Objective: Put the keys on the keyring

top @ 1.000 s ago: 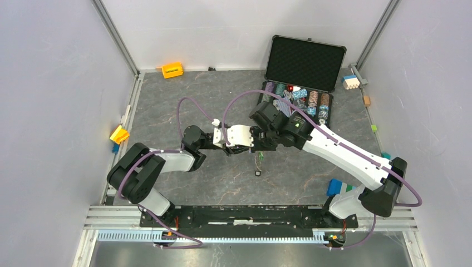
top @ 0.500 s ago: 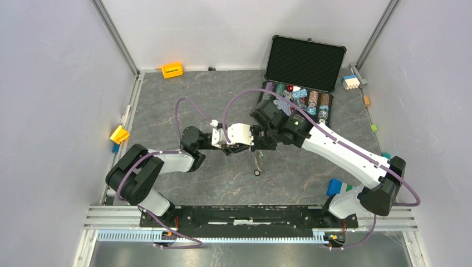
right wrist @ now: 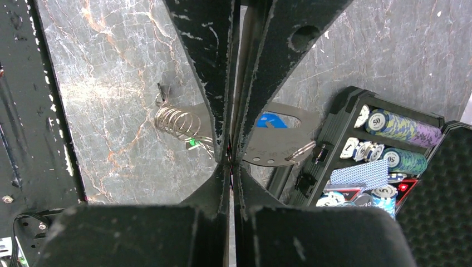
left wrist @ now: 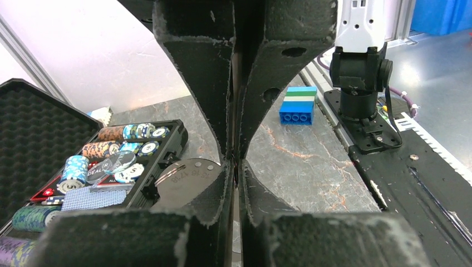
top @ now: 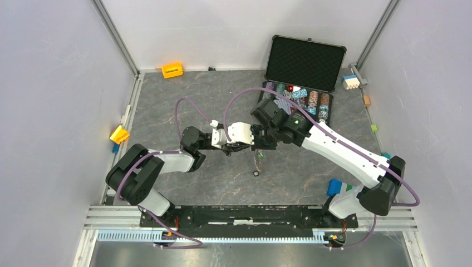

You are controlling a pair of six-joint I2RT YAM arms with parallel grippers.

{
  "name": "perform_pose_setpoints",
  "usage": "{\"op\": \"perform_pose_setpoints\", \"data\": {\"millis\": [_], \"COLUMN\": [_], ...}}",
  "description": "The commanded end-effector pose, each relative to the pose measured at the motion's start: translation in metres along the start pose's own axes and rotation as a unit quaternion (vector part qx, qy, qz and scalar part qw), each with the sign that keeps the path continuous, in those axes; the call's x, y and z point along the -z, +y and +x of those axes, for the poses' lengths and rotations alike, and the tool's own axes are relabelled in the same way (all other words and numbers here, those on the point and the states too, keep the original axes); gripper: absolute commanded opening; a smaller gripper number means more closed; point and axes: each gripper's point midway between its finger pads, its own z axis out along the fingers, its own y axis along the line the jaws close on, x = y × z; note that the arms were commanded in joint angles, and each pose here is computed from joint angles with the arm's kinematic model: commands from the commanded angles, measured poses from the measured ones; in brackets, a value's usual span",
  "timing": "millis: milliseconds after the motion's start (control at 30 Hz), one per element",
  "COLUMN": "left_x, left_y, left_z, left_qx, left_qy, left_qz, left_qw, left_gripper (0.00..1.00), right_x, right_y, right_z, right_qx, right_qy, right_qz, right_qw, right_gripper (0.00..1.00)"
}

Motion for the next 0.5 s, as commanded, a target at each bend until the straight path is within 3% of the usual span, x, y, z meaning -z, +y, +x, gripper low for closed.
{"op": "perform_pose_setpoints", "data": {"millis": [0,233,467], "left_x": [-0.006,-0.006,-0.004], "left_y": [0.003,0.007,0.016], "left_z": [-0.014,-0.017,-0.041], "left_qx": [-0.038,-0.020,0.016], "left_qy": [-0.021,-0.022,-0.050], "left_qz": [0.008,-0.009,-0.032], "left_qw": [0.999,1.000,0.998], "left_gripper": [0.04,0.02,0.02], "right_x": [0.006,0.010,0.020], "right_y": [-0.007,-0.012,-0.016], "right_z": [-0.014,-0.012,0.000], "right_qx": [-0.008,-0.023,-0.046], "right_qy": [-0.032,-0.051,-0.095], "right_qz": [0.009,0.009,0.010], "right_qw": [0.999,0.998,0.994], "right_gripper": [0.00,0.00,0.26]}}
